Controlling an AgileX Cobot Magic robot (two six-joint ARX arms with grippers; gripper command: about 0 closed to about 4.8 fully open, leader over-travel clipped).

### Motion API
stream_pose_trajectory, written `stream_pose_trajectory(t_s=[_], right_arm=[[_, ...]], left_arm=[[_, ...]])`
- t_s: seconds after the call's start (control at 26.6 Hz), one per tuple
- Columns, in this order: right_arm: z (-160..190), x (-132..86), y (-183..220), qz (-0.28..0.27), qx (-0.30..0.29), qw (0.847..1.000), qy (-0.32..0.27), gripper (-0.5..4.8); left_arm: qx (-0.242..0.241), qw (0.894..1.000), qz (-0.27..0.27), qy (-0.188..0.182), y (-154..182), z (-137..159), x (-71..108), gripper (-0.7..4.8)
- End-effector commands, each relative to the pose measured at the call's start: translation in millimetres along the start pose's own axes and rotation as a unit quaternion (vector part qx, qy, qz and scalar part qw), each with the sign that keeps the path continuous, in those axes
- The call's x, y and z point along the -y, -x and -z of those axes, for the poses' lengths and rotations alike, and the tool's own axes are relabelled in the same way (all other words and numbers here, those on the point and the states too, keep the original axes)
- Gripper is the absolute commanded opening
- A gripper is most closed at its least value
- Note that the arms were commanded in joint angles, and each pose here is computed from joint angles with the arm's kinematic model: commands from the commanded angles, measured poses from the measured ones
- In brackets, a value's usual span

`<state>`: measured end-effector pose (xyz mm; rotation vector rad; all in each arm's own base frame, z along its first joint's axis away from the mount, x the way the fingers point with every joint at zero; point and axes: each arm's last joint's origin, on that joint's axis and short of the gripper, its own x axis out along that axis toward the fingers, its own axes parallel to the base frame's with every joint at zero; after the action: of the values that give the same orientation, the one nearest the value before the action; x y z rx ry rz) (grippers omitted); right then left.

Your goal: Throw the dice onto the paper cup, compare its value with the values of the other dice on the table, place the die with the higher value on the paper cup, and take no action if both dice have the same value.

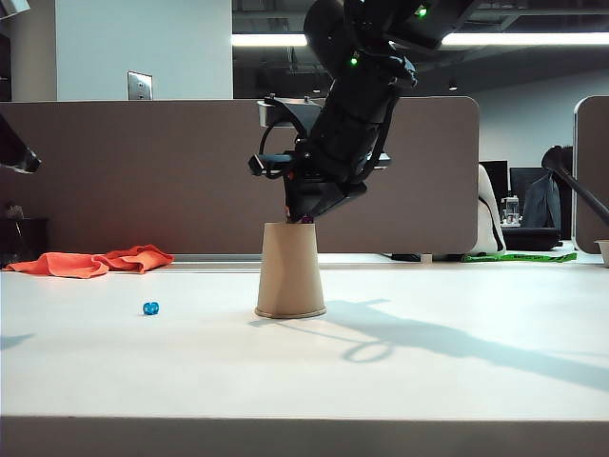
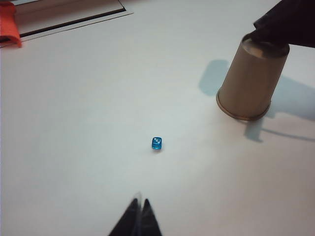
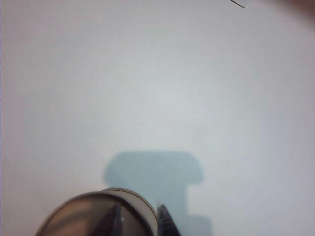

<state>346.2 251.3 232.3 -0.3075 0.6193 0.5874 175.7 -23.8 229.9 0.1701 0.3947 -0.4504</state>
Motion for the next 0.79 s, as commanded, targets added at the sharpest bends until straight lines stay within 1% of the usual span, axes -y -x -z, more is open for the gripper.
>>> stream_pose_trajectory(t_s=[0.04, 0.26, 0.38, 0.41, 0.53, 0.6, 0.64, 0.75, 0.79], right_arm=[[-10, 0, 7, 0.002, 0.033, 0.999, -0.001, 1.01], [-23, 3, 13, 0.008, 0.055, 0.998, -0.003, 0.94], [-26, 5, 14, 0.027, 0.058, 0.998, -0.005, 0.94], [-26, 8, 14, 0.041, 0.057, 0.998, -0.007, 0.94], [-22, 11, 15, 0.040, 0.037, 0.998, -0.026, 0.95], [-21, 10, 17, 0.038, 0.028, 0.999, -0.025, 0.96], [-21, 9, 17, 0.036, 0.024, 0.999, -0.024, 1.10], [-19, 3, 18, 0.031, 0.014, 0.999, -0.023, 1.82], [-19, 2, 18, 0.031, 0.010, 0.999, -0.028, 1.92]], left_arm=[[0.008, 1.000, 0.000, -0.001, 1, -3, -0.4, -0.05], [0.008, 1.000, 0.000, -0.001, 1, -3, -0.4, -0.05], [0.008, 1.000, 0.000, -0.001, 1, -3, -0.4, -0.05], [0.008, 1.000, 0.000, -0.001, 1, -3, -0.4, -0.05], [0.008, 1.000, 0.000, -0.001, 1, -3, -0.4, -0.05], [0.008, 1.000, 0.000, -0.001, 1, -3, -0.4, -0.06], [0.008, 1.000, 0.000, -0.001, 1, -3, -0.5, -0.05], [0.008, 1.000, 0.000, -0.001, 1, -3, -0.5, -0.06], [0.008, 1.000, 0.000, -0.001, 1, -3, -0.5, -0.05]])
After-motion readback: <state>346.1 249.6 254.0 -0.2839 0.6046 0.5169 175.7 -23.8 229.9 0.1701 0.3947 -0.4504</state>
